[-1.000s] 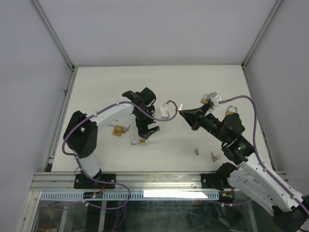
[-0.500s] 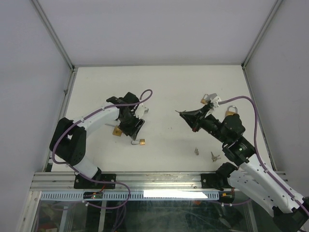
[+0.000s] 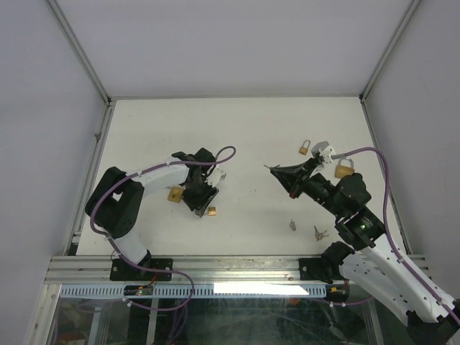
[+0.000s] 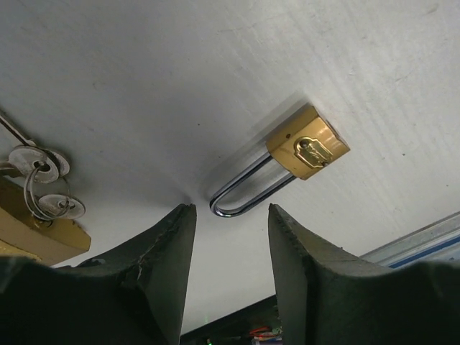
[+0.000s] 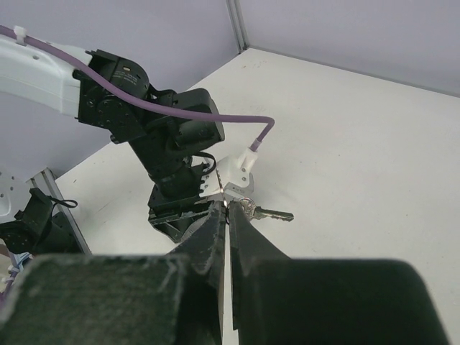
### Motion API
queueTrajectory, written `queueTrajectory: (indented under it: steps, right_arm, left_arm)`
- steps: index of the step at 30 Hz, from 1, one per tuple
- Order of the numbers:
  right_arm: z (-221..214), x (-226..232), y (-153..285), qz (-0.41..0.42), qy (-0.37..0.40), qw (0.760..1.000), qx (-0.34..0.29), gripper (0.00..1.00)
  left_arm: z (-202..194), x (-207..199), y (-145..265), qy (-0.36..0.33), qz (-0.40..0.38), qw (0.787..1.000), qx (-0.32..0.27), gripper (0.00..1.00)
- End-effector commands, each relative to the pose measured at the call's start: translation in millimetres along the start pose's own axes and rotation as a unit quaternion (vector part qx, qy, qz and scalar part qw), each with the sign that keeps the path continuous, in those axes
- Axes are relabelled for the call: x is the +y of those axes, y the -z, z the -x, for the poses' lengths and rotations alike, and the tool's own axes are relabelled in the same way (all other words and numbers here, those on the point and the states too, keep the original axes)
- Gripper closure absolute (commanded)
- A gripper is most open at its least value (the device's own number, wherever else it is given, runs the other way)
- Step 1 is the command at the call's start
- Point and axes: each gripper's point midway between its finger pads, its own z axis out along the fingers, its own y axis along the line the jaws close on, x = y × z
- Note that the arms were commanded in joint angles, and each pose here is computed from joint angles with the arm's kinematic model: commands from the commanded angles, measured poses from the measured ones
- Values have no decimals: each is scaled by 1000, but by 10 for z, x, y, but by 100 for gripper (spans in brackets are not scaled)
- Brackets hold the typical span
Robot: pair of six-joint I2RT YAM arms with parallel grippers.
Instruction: Unlock with the key
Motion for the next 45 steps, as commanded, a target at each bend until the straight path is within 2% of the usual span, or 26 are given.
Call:
queueTrajectory:
  steps: [1, 10, 18, 21, 29, 34, 39, 45]
  right_arm:
    - [197, 29, 25, 0, 4, 1000, -29, 100]
    - [172, 23, 26, -1, 4, 1000, -28, 100]
    - [148, 11, 16, -2, 3, 1000, -23, 100]
    - [141, 8, 12, -3, 3, 1000, -22, 100]
    - [176, 62, 61, 8, 4, 1000, -26, 100]
    - [167, 68, 71, 10, 5, 1000, -27, 100]
    - [172, 76, 69, 14, 14, 999, -27, 100]
    - [195, 71, 77, 12, 19, 999, -32, 100]
  left_arm:
    - [95, 82, -69, 7, 18, 1000, -24, 55]
    - [164, 47, -44, 9, -8, 999, -38, 62]
    - [458, 23, 235, -21, -36, 994, -105, 57]
    - [570, 107, 225, -11, -32, 993, -115, 57]
    - [477, 162, 92, 9, -35, 995, -96, 68]
    - [350, 207, 15, 13, -23, 996, -82, 62]
    - [366, 274, -74, 34, -7, 997, -69, 64]
    - [191, 310, -129, 40, 7, 998, -53, 66]
